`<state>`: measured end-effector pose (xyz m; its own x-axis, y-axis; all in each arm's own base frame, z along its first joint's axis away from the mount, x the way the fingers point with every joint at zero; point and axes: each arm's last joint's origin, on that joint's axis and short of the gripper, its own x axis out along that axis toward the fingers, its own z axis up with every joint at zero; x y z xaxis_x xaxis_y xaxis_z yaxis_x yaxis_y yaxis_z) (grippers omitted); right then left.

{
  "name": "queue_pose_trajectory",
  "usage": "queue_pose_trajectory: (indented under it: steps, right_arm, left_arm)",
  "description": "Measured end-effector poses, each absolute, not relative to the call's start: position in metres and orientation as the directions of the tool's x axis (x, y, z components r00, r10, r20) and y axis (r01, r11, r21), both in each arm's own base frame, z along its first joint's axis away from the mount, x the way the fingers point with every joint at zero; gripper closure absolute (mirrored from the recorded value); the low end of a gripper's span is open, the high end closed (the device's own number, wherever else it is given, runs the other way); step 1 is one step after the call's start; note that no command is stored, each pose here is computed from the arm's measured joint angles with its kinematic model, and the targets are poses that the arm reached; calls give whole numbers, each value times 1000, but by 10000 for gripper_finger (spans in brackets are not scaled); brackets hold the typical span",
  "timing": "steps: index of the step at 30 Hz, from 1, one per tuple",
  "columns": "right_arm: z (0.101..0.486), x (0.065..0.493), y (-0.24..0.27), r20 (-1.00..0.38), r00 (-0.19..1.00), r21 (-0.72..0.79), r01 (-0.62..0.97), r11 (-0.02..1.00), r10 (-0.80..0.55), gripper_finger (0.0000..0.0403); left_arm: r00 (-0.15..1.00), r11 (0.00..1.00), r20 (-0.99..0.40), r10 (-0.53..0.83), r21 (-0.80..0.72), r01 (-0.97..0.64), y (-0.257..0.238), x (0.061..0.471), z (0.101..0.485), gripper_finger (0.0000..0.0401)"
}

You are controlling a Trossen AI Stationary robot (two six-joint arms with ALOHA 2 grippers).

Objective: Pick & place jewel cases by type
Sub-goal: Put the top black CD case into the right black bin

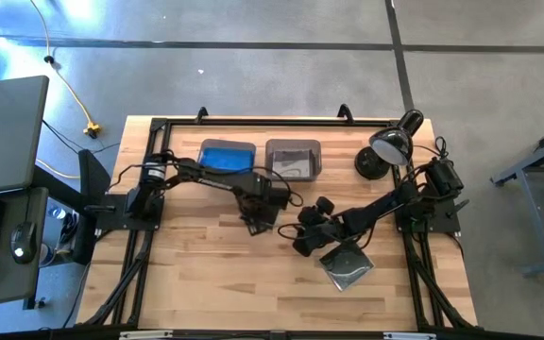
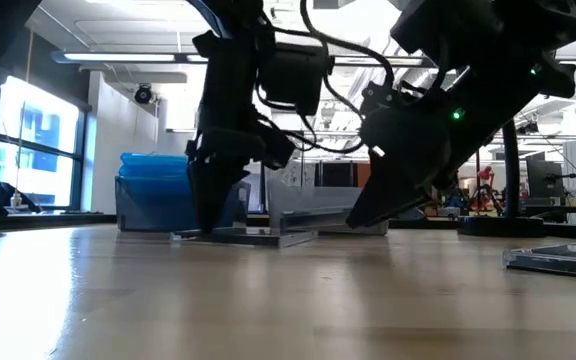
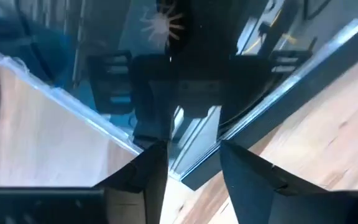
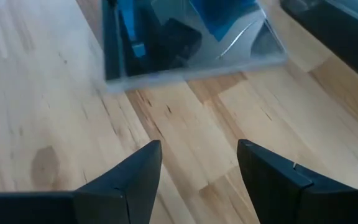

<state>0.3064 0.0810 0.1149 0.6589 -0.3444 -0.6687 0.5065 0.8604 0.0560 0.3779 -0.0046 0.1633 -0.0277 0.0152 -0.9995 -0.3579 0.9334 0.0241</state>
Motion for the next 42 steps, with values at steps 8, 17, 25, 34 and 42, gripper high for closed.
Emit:
queue_pose_trajectory:
  steps: [8, 17, 25, 34, 42]
  right_arm:
    - [115, 307, 82, -685, 662, 43, 453, 891, -304, 195]
    - [117, 308, 94, -698, 697, 155, 367, 917, -161, 195]
    - [119, 304, 105, -706, 699, 57, 211, 976, -110, 195]
    - [113, 305, 111, -726, 688, 79, 85, 993, -1, 194]
    - [98, 311, 111, -720, 694, 73, 94, 993, -13, 194]
  left_arm:
    - [27, 945, -980, -198, -198, -259, -70, 380, 164, 268]
    - [116, 976, -992, -48, -72, -208, -123, 377, 190, 268]
    - [20, 946, -969, 245, 235, -223, -119, 349, 229, 268]
    - [8, 961, -970, 245, 242, -134, -106, 337, 164, 268]
    - [64, 970, -971, 231, 225, -87, -104, 335, 149, 269]
